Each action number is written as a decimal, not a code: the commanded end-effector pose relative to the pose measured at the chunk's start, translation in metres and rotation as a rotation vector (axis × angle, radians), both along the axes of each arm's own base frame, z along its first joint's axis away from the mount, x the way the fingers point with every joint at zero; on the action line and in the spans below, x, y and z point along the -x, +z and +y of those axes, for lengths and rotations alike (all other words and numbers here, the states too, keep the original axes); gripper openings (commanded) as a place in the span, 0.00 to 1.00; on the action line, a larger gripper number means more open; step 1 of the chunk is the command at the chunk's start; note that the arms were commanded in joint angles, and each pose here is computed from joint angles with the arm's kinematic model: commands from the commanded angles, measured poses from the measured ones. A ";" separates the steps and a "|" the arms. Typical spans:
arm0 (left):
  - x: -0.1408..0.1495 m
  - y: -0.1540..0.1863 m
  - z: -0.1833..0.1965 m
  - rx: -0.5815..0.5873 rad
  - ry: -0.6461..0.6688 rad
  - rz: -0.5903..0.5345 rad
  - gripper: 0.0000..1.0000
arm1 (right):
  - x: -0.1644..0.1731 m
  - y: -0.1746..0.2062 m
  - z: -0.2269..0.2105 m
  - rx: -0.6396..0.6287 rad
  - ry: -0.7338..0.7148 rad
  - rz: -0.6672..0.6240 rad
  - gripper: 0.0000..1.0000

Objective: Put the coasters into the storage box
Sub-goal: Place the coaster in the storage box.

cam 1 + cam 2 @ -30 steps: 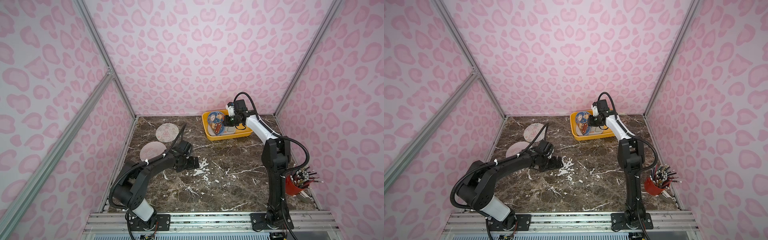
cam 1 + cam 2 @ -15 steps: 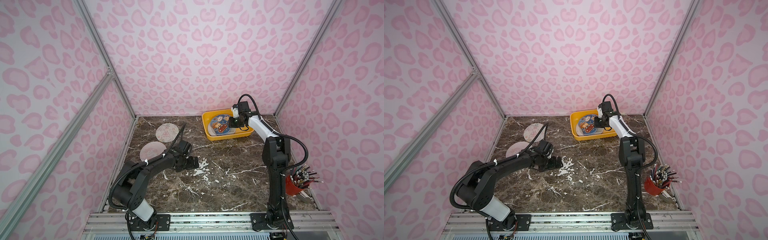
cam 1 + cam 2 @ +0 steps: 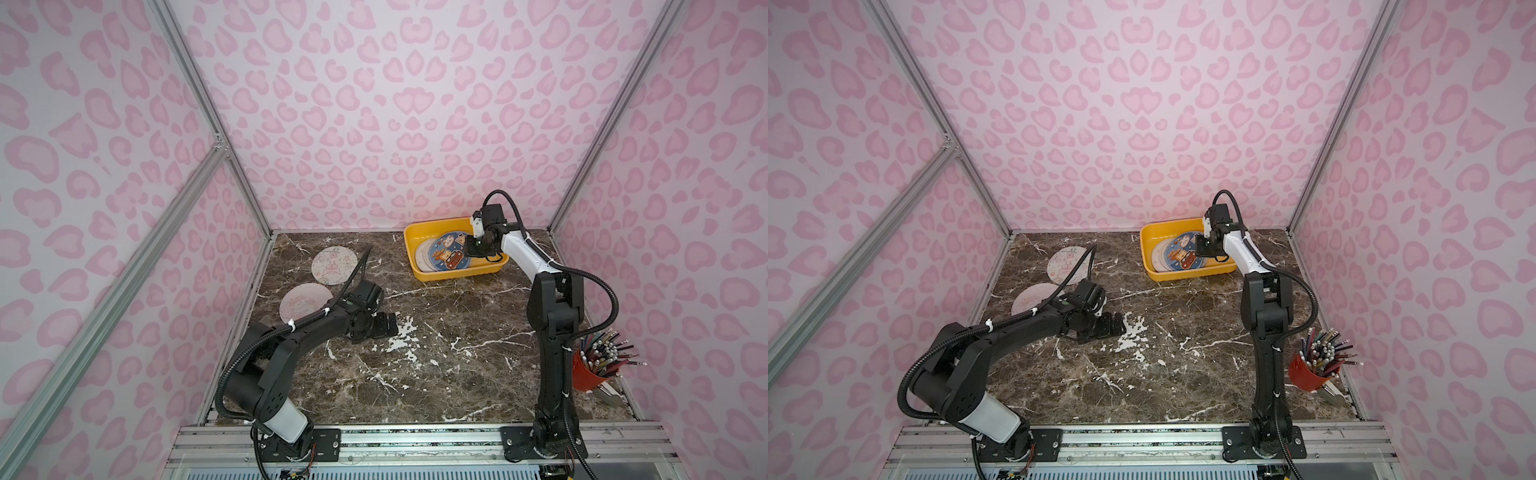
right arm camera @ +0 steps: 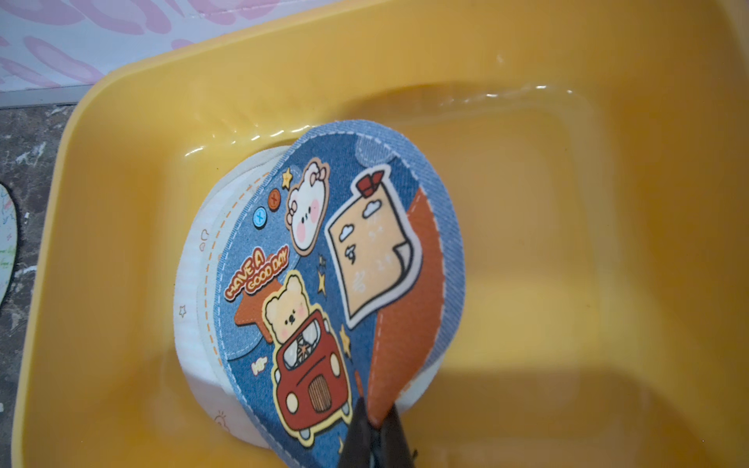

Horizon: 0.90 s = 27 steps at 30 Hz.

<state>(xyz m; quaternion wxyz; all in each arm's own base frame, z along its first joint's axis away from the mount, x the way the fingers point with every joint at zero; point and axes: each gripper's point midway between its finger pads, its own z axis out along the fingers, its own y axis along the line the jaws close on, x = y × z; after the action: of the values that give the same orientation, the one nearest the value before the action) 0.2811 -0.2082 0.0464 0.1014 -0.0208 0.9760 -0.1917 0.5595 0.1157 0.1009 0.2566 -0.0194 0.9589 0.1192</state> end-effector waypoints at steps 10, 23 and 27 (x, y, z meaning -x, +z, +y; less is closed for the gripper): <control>-0.001 0.005 0.001 -0.006 -0.004 -0.014 1.00 | 0.001 -0.002 -0.013 0.073 -0.034 0.001 0.48; -0.005 0.008 0.012 -0.033 0.024 -0.024 1.00 | 0.019 0.016 0.004 0.015 0.001 -0.022 0.62; -0.015 0.015 0.032 -0.064 0.065 -0.041 1.00 | 0.042 0.018 0.024 -0.019 0.050 -0.014 0.71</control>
<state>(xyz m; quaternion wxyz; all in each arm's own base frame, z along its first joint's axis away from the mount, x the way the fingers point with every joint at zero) 0.2907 -0.1900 0.0559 0.1177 -0.0410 0.9763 -0.1770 0.5250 0.1257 0.1170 0.2577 -0.0313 0.9591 0.1131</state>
